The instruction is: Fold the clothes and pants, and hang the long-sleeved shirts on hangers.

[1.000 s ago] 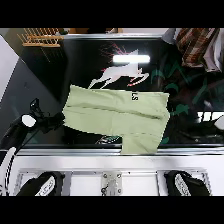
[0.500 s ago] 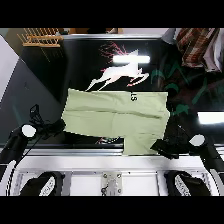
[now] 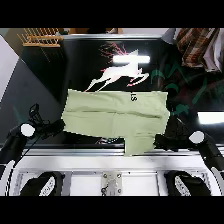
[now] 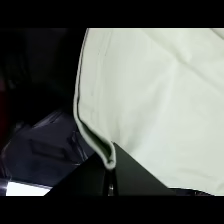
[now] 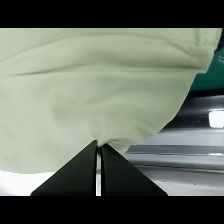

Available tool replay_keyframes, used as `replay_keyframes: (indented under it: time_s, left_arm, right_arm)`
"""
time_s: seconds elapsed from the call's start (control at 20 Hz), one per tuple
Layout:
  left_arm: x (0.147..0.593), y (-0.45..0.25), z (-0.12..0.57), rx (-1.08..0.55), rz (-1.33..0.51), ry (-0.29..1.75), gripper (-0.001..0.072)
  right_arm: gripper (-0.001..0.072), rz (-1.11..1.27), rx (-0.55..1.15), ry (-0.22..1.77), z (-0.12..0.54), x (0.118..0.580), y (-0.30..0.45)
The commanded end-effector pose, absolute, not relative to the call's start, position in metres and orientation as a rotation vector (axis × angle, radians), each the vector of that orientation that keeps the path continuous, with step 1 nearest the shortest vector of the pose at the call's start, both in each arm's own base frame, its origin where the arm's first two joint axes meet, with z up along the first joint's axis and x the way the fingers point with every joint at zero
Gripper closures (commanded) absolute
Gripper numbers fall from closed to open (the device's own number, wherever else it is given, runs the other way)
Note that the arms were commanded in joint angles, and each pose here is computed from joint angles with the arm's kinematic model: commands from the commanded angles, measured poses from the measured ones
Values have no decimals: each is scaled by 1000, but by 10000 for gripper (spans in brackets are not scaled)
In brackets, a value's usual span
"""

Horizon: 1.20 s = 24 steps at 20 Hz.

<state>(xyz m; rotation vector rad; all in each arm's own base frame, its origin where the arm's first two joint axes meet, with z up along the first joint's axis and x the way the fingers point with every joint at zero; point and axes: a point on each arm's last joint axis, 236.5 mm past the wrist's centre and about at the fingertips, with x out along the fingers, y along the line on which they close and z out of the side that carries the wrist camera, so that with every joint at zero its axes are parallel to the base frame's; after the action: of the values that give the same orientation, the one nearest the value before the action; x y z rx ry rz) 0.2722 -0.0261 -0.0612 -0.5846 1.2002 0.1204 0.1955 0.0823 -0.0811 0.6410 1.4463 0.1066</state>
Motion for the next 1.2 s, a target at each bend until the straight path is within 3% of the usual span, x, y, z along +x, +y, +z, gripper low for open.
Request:
replay_keyframes:
  time_s: [0.0, 0.25, 0.45, 0.75, 1.15]
  left_arm:
    - [257, -23, -50, -513, 110, 1284, 701]
    - [216, -19, -14, -419, 94, 1288, 701]
    - [219, -24, 7, -431, 67, 1213, 701]
    - [292, -26, 3, -412, 51, 1209, 701]
    - [386, -29, -48, -409, 61, 1321, 701]
  right_arm:
    - [700, 137, 492, 1524, -53, 188, 68]
    - [701, 79, 331, 1583, -4, 166, 38]
    - [701, 56, 331, 1471, 23, 202, 32]
    - [701, 41, 353, 1306, 42, 310, 20]
    - [700, 56, 457, 1183, 6, 427, 26]
